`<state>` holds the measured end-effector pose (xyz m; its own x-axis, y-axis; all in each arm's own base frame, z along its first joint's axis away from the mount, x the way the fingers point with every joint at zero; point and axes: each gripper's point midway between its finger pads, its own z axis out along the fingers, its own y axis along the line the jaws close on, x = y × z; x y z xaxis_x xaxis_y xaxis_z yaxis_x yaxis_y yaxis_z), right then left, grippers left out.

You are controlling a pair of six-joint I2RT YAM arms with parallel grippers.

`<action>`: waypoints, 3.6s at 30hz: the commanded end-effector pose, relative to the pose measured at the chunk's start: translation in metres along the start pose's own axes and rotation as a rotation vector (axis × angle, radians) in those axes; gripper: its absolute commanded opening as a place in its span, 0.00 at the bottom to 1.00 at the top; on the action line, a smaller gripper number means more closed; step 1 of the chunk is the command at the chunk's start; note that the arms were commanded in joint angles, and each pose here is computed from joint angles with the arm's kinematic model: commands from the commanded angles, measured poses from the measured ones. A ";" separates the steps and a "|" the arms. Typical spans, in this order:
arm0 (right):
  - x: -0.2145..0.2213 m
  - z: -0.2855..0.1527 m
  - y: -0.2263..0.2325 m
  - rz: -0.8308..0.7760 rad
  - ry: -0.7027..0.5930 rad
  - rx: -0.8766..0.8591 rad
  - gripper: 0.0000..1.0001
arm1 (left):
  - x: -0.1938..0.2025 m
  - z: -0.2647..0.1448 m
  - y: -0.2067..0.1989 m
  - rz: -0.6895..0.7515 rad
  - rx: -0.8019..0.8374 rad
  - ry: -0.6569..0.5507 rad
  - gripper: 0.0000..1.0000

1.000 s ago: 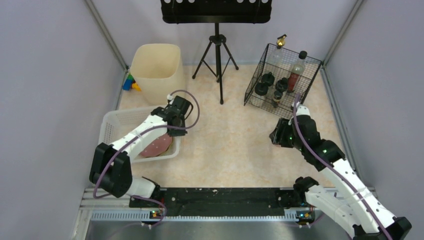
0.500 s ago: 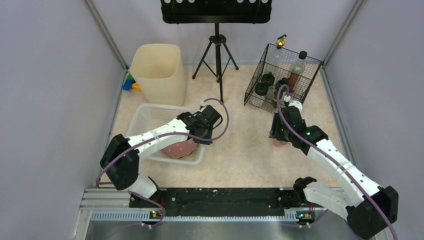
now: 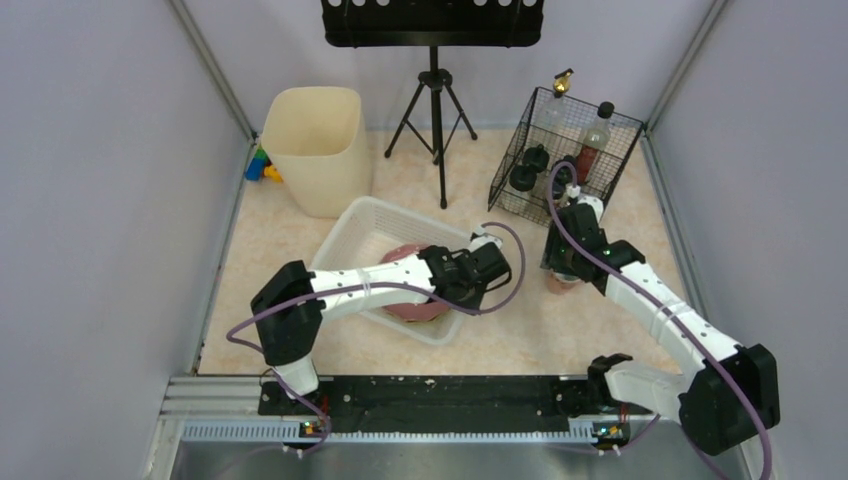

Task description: Clear the kitchen counter

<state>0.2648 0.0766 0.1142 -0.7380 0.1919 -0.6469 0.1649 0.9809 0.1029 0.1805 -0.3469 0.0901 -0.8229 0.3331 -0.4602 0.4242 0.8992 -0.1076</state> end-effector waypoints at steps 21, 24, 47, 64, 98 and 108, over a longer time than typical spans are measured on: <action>0.009 0.033 0.008 0.014 0.039 -0.018 0.23 | 0.032 -0.046 -0.171 0.166 0.429 -0.084 0.30; 0.014 0.036 0.003 0.015 0.043 0.003 0.19 | 0.028 -0.053 -0.173 0.182 0.450 -0.109 0.43; -0.064 -0.046 0.009 0.061 -0.185 -0.069 0.00 | -0.034 -0.171 -0.088 0.203 0.374 -0.498 0.85; -0.120 -0.138 0.172 -0.235 -0.304 -0.598 0.00 | -0.021 -0.192 0.078 -0.123 0.029 -0.738 0.95; 0.033 -0.045 0.368 -0.685 0.065 -0.840 0.00 | 0.024 -0.194 0.138 -0.250 0.133 -0.811 0.93; 0.072 -0.025 0.373 -0.708 0.091 -0.781 0.06 | 0.025 -0.194 0.135 -0.237 0.147 -0.802 0.93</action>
<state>0.2521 0.4293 0.1089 -0.6013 -0.5161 -0.6100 -0.7514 0.6248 0.2121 0.1441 -0.1605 0.2353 -0.4005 -0.2111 -0.8916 0.3588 0.8592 -0.3646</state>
